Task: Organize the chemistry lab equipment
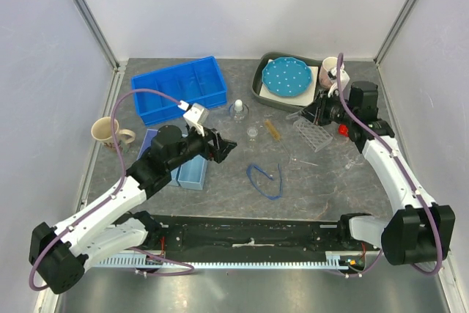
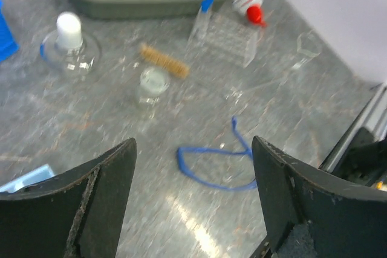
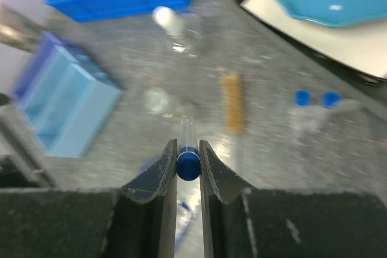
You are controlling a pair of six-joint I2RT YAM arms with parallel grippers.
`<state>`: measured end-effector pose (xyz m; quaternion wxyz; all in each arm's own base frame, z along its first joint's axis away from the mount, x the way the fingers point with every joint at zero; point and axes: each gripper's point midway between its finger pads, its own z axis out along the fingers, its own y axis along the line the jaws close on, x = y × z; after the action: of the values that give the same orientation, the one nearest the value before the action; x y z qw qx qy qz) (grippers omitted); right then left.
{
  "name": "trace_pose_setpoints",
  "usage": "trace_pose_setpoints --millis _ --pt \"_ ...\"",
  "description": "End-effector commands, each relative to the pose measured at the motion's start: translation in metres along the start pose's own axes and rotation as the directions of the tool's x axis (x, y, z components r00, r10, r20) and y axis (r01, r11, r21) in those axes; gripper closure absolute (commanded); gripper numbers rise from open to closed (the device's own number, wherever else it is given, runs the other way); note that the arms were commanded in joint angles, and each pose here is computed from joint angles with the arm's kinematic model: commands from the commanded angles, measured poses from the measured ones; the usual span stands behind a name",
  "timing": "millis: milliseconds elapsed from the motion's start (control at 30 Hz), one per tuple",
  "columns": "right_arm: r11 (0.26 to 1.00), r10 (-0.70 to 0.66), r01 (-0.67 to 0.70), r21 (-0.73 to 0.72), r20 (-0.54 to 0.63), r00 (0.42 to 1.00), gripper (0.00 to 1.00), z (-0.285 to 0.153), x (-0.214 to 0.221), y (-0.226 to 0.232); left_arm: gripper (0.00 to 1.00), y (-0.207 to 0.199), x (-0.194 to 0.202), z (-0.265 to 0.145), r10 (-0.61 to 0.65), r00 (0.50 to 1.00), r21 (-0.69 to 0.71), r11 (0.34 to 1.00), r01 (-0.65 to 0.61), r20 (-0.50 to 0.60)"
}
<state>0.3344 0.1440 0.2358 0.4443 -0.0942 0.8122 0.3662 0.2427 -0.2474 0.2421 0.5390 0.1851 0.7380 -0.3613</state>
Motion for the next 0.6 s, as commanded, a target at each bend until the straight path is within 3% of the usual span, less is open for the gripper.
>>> trace_pose_setpoints --millis 0,100,233,333,567 --pt "0.905 -0.287 0.293 0.310 -0.067 0.956 0.83 -0.021 -0.008 -0.058 0.17 0.017 0.023 -0.008 0.082 0.984 -0.066 0.993 -0.093 -0.156" --pt "0.856 -0.328 0.350 0.380 -0.125 0.937 0.83 -0.022 -0.004 -0.082 0.17 0.009 0.016 -0.011 0.113 0.972 -0.033 0.992 -0.123 -0.205" --pt "0.834 -0.323 0.372 0.406 -0.188 0.928 0.83 -0.015 0.010 -0.103 0.17 0.029 0.027 -0.032 0.229 0.923 -0.076 0.962 -0.264 -0.308" --pt "0.820 -0.322 0.380 0.428 -0.205 0.924 0.82 -0.008 0.013 -0.116 0.15 0.047 0.034 -0.043 0.248 0.915 -0.155 0.939 -0.308 -0.317" --pt "0.801 -0.307 0.384 0.460 -0.235 0.922 0.82 0.008 0.016 -0.140 0.15 0.053 0.047 -0.045 0.277 0.892 -0.137 0.929 -0.344 -0.357"
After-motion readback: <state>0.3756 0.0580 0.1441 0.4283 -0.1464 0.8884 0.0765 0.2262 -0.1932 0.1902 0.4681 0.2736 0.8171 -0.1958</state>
